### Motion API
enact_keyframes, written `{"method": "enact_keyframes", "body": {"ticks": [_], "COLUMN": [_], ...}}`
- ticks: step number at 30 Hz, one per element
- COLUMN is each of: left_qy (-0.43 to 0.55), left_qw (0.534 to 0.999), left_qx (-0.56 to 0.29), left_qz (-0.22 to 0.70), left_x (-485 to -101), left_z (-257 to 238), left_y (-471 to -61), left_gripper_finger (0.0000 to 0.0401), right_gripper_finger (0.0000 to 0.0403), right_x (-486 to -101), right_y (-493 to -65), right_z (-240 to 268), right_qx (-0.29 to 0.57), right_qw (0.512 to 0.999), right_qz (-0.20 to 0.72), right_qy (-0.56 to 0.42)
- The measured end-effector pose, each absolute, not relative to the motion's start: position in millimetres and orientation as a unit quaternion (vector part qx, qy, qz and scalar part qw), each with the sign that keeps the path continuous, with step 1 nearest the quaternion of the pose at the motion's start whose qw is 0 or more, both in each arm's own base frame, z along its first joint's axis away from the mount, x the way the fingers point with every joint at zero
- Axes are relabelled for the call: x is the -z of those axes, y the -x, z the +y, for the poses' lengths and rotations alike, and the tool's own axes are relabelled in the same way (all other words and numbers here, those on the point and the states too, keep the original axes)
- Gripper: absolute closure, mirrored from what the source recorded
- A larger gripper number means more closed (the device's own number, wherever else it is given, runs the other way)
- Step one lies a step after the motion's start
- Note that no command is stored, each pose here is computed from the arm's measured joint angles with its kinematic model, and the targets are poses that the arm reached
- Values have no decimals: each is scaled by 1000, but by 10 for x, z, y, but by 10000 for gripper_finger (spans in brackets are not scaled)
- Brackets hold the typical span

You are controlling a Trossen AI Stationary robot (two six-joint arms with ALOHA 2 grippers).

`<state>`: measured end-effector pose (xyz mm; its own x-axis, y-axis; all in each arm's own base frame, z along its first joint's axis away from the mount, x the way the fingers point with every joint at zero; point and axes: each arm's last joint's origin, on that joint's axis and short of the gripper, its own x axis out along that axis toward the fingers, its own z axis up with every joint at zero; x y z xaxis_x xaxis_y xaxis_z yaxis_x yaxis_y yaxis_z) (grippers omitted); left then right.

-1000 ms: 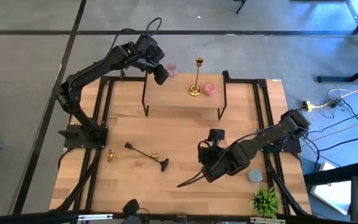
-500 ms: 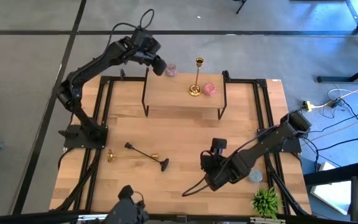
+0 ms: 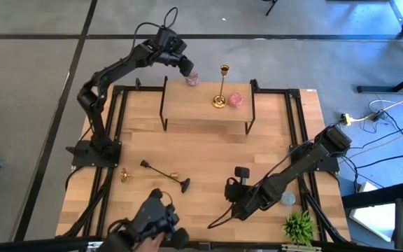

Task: Pick & Place candle stick holders
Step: Put the red scented candle on the shelf

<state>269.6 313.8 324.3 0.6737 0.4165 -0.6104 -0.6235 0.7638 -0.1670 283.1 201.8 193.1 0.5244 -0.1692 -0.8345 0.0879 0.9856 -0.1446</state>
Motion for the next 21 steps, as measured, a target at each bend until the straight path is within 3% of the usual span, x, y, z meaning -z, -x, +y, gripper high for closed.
{"method": "enact_keyframes", "body": {"ticks": [12, 21], "left_qy": [170, 175], "left_qw": [875, 861], "left_qx": [-301, -315], "left_qz": [338, 359], "left_x": [-3001, -2966], "left_z": [3370, 3381], "left_y": [-2936, -2891], "left_gripper_finger": [399, 399], "right_gripper_finger": [402, 402], "right_x": [-1879, -1878], "right_y": [-2832, -2806], "right_z": [2023, 2057], "right_qx": [71, 65], "right_qw": [879, 879], "right_qz": [471, 471], "right_qy": [36, 41]}}
